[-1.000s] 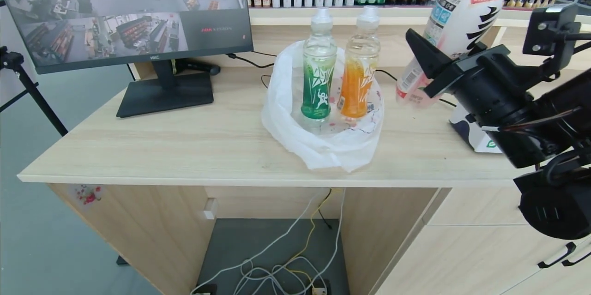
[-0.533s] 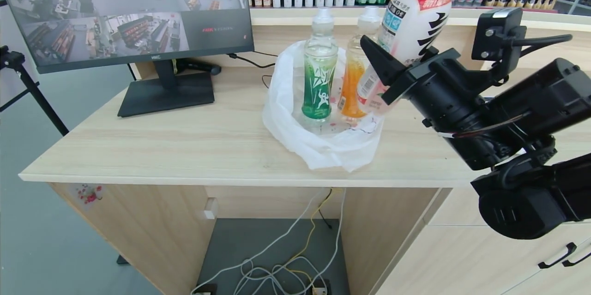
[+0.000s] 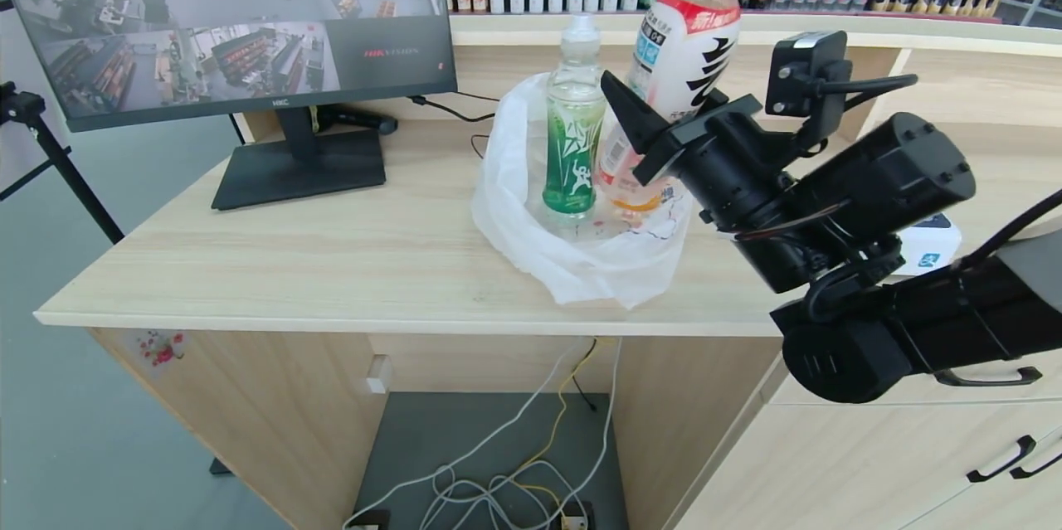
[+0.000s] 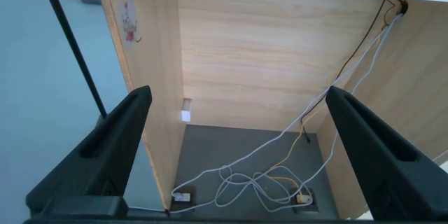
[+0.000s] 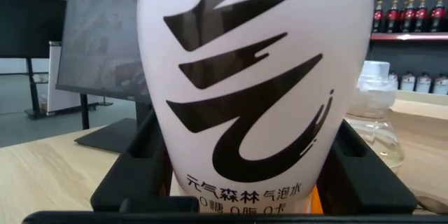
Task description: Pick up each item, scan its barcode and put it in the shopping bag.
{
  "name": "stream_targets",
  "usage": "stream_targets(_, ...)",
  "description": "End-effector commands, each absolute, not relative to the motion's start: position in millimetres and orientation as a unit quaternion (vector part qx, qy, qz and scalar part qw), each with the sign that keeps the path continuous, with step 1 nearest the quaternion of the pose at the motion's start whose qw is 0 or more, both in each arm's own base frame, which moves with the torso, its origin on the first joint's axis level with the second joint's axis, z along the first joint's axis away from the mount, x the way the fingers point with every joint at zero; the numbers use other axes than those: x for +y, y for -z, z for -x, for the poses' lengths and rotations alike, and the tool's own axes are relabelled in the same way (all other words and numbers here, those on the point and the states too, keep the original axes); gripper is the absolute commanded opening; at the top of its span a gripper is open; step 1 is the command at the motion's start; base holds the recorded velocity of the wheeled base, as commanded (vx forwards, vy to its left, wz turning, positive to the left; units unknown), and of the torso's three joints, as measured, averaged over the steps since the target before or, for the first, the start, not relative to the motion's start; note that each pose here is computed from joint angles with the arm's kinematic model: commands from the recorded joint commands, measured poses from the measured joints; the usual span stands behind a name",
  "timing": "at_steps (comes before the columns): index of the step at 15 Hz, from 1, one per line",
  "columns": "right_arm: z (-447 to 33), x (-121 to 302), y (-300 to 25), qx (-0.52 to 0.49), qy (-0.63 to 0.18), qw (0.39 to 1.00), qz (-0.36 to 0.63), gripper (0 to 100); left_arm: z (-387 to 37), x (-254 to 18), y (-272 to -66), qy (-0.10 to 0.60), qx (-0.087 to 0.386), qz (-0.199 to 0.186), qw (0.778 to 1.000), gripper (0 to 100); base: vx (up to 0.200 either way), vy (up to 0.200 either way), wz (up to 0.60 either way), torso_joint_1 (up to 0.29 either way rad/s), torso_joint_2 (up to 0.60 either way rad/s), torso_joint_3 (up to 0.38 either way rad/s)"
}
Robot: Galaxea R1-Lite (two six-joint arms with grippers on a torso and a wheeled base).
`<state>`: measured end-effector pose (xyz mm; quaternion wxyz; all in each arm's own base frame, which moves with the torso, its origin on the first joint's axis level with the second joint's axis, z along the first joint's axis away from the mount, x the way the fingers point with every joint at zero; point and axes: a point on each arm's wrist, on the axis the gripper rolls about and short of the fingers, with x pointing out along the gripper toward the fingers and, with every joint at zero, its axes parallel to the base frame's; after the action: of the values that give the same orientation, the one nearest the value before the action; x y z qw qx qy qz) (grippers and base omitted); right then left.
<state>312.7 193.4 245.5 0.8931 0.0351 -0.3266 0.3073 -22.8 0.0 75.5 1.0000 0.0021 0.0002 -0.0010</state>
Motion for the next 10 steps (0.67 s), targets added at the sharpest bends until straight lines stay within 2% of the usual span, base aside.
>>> stream_targets(1,-325.2,205.3,-231.7,-0.317,-0.312,0.895,-0.035,0,22.8,0.0,-75.5,0.001,0.000,-0.002,1.000,100,0.000,0.000,0.00,0.000,0.00,0.000)
stream_targets(7,-346.1,211.0,-196.4,-0.272,-0.315,0.909,-0.038,0,22.8,0.0,-75.5,0.001,0.000,-0.003,1.000,100,0.000,0.000,0.00,0.000,0.00,0.000)
stream_targets(10,-350.0,213.3,-196.8,-0.278,-0.313,0.907,-0.039,0,22.8,0.0,-75.5,0.001,0.000,-0.003,1.000,100,0.000,0.000,0.00,0.000,0.00,0.000)
